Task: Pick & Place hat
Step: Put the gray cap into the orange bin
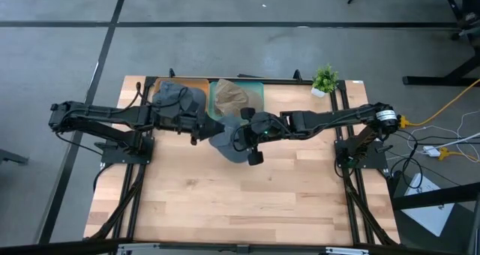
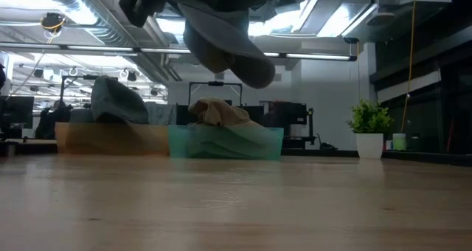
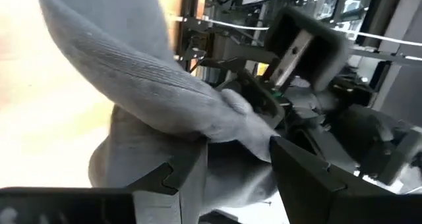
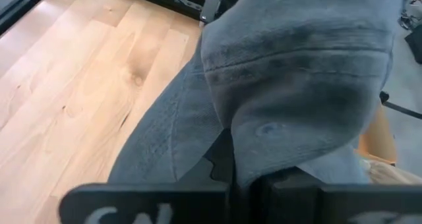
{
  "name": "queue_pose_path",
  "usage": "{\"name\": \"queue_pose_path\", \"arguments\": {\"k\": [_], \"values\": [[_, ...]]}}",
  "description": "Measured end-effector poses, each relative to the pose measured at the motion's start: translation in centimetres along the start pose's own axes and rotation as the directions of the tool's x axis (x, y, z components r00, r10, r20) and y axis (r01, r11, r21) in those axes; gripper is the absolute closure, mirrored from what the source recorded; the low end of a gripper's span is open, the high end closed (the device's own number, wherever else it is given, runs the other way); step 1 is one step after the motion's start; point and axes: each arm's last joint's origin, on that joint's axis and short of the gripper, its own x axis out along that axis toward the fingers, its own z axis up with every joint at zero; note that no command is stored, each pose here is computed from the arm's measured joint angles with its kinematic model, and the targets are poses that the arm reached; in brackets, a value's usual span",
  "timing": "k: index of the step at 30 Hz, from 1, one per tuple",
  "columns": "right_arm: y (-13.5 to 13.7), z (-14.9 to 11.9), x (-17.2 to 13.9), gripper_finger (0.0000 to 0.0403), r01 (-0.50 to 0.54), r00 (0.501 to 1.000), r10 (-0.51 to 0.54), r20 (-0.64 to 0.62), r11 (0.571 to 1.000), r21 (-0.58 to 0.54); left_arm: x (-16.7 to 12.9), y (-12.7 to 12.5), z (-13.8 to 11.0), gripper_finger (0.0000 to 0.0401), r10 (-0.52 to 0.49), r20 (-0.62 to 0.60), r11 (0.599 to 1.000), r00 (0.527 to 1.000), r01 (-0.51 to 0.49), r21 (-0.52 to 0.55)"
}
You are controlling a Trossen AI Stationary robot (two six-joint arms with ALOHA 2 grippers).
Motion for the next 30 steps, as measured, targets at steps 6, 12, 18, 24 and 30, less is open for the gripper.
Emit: {"name": "queue_pose_path", "arguments": {"k": [6,12,18,24,30], "values": [[0.0,-0.2,0.0,0.0388,0.010,1.000,-0.011,-0.022,1.000,-0.013,-0.2,-1.4,0.0,0.0241,-0.140,0.002,0.988,0.990,0.140,0.073],[0.0,-0.2,0.0,0.0387,0.022,0.999,-0.023,-0.029,0.999,-0.040,-0.1,-1.2,0.0,0.0241,-0.126,-0.006,0.991,0.992,0.126,0.042],[0.1,-0.2,0.0,0.0387,0.028,0.999,-0.031,-0.032,0.995,-0.097,0.6,-0.3,0.0,0.0241,-0.048,-0.020,0.997,0.999,0.047,-0.061],[0.0,-0.2,0.0,0.0387,0.073,0.995,-0.082,-0.049,0.985,-0.155,1.4,0.2,0.1,0.0241,-0.010,-0.034,0.994,0.999,0.006,-0.111],[-0.2,-0.3,-0.1,0.0387,0.109,0.990,-0.123,-0.066,0.976,-0.190,1.5,0.4,0.0,0.0241,0.003,-0.071,0.990,0.997,-0.013,-0.138]]}}
